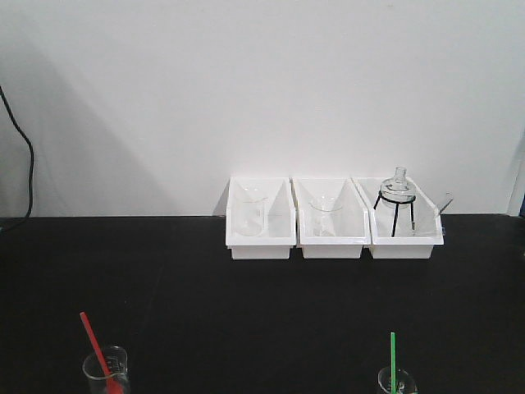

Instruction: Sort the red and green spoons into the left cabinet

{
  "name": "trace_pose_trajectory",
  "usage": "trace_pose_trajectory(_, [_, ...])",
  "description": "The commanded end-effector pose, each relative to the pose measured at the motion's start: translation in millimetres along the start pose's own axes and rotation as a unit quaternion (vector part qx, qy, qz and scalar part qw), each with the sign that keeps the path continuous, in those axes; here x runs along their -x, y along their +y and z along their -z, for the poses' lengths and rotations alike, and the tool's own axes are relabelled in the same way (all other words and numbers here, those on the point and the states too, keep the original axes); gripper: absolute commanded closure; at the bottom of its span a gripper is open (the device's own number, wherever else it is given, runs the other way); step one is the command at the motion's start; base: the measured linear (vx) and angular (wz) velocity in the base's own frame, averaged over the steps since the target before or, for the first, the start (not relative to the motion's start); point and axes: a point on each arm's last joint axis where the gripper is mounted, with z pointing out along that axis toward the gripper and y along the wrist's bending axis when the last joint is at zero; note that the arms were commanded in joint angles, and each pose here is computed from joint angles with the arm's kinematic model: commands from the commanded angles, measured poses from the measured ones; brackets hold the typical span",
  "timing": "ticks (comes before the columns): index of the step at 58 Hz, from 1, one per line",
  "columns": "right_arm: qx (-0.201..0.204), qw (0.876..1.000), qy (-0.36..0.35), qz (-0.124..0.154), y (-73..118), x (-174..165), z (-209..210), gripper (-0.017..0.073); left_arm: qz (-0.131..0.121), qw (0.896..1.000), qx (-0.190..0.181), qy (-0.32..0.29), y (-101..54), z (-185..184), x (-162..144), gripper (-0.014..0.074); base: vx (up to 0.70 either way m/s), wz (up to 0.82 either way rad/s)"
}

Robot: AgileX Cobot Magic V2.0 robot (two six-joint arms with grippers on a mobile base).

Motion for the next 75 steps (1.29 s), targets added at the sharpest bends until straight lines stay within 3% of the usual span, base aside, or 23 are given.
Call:
trace_pose_trajectory(1, [-0.003, 1.0, -0.001, 0.021, -1.3, 33.7, -28.3, 0.0561, -0.004, 1.0, -0.001, -0.011, -4.2, -30.5, 32.3, 0.0594, 0.0, 0.0])
trace_pose_trajectory(7, [-0.002, 1.0, 0.022, 0.019, -1.7, 46.2, -56.9, 0.0561, -0.004, 1.0, 0.001, 0.008, -6.2, -60.5, 47.8, 0.0594, 0.0, 0.0])
trace_pose_trajectory(17, [-0.001, 0.998, 0.055, 0.002, -1.8, 47.4, -90.5, 0.0561, -0.004, 0.999, 0.005, 0.041, -6.3, -94.2, 48.6, 0.0594, 0.0, 0.0])
trace_pose_trajectory(32, [0.002, 0.994, 0.104, -0.012, -1.2, 32.9, -106.4, 0.0554, -0.004, 0.997, 0.009, 0.075, -4.7, -107.4, 35.6, 0.0578, 0.0, 0.0])
trace_pose_trajectory(42, [0.003, 0.992, 0.124, -0.011, -0.9, 29.3, -105.8, 0.0493, -0.004, 0.997, 0.01, 0.078, -4.5, -108.7, 34.3, 0.0498, 0.0, 0.0])
trace_pose_trajectory(49, [0.003, 0.992, 0.124, -0.012, -0.9, 29.3, -105.8, 0.0391, -0.004, 0.997, 0.01, 0.081, -4.5, -108.6, 33.8, 0.0396, 0.0, 0.0])
trace_pose_trajectory(67, [0.006, 0.99, 0.134, -0.037, 0.2, 27.6, -105.3, -0.0087, -0.003, 0.996, 0.01, 0.085, -4.4, -108.5, 33.0, 0.0046, 0.0, 0.0])
trace_pose_trajectory(75, [0.011, 0.986, 0.159, -0.043, 1.5, 22.8, -104.8, -0.0172, 0.002, 0.996, 0.011, 0.092, -4.3, -108.3, 31.8, -0.0011, 0.0, 0.0])
